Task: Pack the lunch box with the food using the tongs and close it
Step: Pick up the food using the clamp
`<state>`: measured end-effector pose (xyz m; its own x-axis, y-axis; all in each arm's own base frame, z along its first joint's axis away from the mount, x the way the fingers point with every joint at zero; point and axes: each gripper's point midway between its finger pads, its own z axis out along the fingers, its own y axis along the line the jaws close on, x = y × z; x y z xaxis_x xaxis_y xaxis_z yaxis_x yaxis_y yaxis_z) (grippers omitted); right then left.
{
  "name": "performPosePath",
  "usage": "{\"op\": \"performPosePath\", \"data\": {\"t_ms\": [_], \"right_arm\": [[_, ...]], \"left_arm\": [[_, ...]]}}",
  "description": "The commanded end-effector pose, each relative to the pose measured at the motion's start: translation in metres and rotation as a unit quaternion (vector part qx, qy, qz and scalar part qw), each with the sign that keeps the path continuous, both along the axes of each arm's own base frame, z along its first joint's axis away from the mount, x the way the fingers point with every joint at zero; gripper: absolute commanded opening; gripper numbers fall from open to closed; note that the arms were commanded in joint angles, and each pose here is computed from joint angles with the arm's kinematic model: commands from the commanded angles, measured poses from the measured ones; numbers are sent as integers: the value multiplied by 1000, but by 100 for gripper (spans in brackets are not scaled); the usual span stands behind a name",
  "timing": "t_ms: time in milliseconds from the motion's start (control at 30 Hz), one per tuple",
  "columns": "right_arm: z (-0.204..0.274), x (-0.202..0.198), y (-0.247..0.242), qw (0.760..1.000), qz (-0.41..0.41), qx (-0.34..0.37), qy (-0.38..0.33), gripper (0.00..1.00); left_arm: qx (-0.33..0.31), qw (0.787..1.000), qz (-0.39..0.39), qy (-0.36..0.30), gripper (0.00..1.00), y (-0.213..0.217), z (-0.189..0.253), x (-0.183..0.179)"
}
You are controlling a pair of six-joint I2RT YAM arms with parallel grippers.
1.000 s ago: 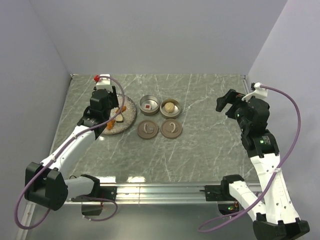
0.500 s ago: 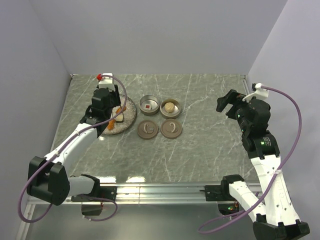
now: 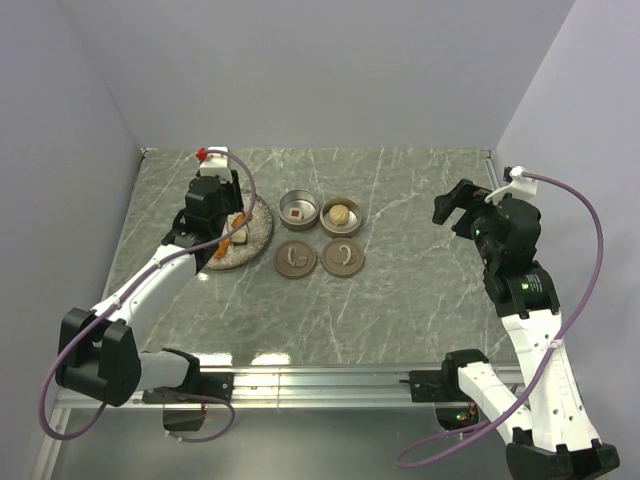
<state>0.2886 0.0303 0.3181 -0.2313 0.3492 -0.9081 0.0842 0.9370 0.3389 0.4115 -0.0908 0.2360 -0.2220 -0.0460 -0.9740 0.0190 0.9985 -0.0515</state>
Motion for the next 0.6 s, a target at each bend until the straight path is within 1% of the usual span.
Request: {"op": "performPosePath", "data": {"t_ms": [0, 333, 400, 433, 533, 567], "right_arm": [[27, -3, -1, 999, -2, 1, -33, 100], [25, -4, -1, 1000, -1, 0, -30, 100], [26, -3, -1, 1000, 0, 0, -30, 100], [25, -3, -1, 1000, 0, -1, -29, 100], [28, -3, -1, 999, -2, -2, -32, 99], [28, -3, -1, 999, -1, -3, -32, 99]], "left_arm": [[-16, 999, -6, -38, 44, -5, 26, 10], [-5, 1000, -1, -23, 44, -2, 9, 11], [-5, 1000, -2, -22, 42, -3, 7, 11], [-3, 1000, -2, -21, 38, -2, 6, 11], [-2, 1000, -4, -26, 29, -3, 9, 10], [-2, 1000, -5, -28, 28, -3, 11, 10]]}}
